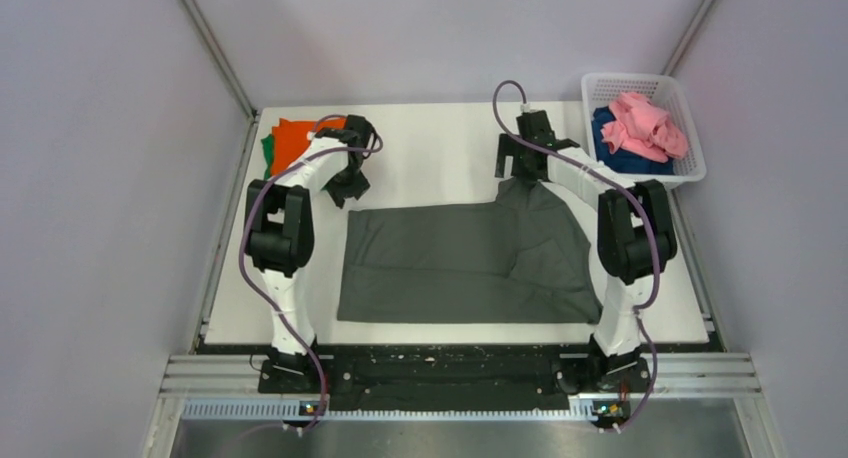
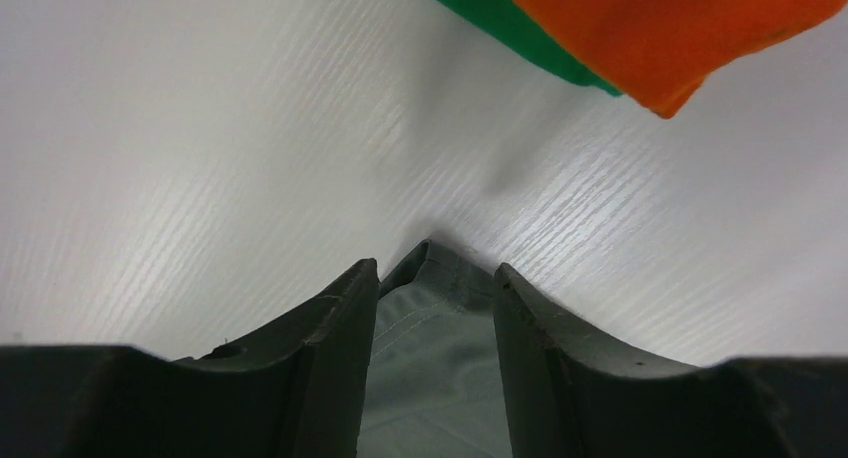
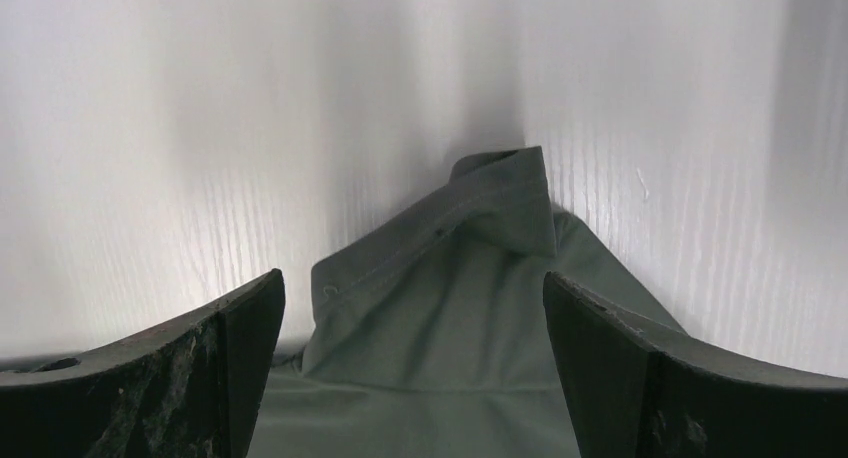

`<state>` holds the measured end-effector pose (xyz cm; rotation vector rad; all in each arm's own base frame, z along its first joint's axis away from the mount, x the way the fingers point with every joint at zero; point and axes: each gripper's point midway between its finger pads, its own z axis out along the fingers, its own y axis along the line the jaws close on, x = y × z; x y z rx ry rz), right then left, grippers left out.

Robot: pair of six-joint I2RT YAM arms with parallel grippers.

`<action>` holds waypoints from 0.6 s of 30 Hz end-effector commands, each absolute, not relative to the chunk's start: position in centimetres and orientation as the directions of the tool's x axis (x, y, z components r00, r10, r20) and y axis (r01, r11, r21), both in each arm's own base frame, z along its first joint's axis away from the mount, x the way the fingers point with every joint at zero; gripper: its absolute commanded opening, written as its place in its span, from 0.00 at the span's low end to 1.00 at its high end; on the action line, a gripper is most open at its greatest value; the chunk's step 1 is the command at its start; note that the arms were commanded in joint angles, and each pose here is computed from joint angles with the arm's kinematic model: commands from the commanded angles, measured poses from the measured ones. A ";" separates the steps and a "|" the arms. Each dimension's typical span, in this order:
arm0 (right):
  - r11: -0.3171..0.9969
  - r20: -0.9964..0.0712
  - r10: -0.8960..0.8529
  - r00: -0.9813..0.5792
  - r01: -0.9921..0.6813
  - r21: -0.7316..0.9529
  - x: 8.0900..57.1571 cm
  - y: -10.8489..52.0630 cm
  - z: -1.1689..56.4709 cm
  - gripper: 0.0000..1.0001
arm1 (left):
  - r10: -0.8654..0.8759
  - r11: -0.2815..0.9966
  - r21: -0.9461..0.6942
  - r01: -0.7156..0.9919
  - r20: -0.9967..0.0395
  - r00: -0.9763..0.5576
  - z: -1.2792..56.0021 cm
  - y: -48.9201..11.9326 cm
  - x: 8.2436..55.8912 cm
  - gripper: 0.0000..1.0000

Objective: Fold and stack the t-shirts
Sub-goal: Grab the side of the flattened tshirt furthest away from the robot with both arms

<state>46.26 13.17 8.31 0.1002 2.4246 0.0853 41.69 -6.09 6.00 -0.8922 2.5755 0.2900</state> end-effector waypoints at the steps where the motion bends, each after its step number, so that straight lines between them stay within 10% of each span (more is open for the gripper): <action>1: 0.996 -0.662 0.095 -0.744 0.071 0.063 48.5 13.0 8.7 0.98 | -0.543 0.748 0.136 -0.649 -0.437 -0.717 6.2 -4.8 40.8 0.52; 12: 0.992 -0.660 0.127 -0.741 0.105 0.073 50.7 13.6 7.1 0.98 | -0.630 0.717 0.039 -0.696 -0.391 -0.670 3.2 -6.9 42.0 0.44; 18: 0.992 -0.663 0.124 -0.739 0.118 0.054 50.8 13.2 6.9 0.98 | -0.654 0.717 0.030 -0.697 -0.317 -0.686 2.1 -8.0 41.0 0.24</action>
